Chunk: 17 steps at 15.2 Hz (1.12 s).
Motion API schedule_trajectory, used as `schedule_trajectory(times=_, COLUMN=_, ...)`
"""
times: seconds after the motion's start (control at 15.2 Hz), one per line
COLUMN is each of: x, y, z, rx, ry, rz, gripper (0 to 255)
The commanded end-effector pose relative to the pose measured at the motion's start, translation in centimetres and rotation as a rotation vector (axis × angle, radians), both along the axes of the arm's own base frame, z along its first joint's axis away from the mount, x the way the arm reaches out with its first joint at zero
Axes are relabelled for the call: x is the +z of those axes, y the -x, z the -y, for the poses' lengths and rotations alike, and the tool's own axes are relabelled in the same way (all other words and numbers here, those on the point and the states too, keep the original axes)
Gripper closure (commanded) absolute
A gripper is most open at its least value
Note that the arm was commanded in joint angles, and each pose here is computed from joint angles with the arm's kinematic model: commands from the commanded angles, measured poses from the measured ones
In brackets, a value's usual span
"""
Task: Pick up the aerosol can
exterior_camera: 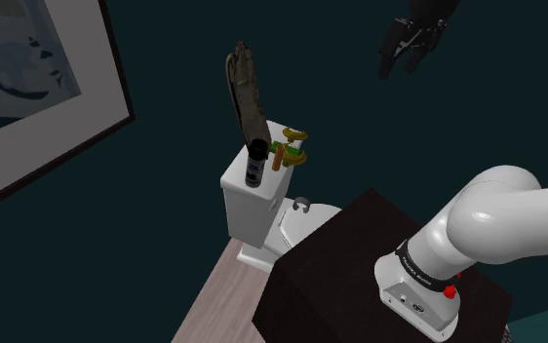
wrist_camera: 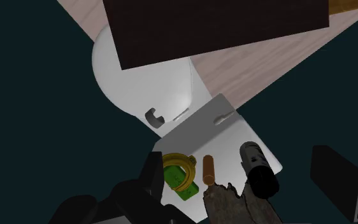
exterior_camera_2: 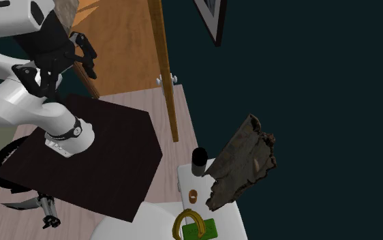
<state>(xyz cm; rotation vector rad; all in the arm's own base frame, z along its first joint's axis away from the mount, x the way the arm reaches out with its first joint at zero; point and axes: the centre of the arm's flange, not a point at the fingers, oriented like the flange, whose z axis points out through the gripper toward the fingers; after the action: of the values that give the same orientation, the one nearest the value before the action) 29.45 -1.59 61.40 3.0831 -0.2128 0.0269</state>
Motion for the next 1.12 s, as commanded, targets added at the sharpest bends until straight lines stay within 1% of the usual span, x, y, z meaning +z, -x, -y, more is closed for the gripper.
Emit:
schedule_trajectory(times=0.0, x=0.0, y=0.0, z=0.0, rx=0.000, ry=0.000, rz=0.000, gripper=0)
schedule_trajectory(times=1.06, x=-16.2, y=-13.1, z=-3.5, rx=-0.026, ry=-0.023, rz=-0.008, gripper=0)
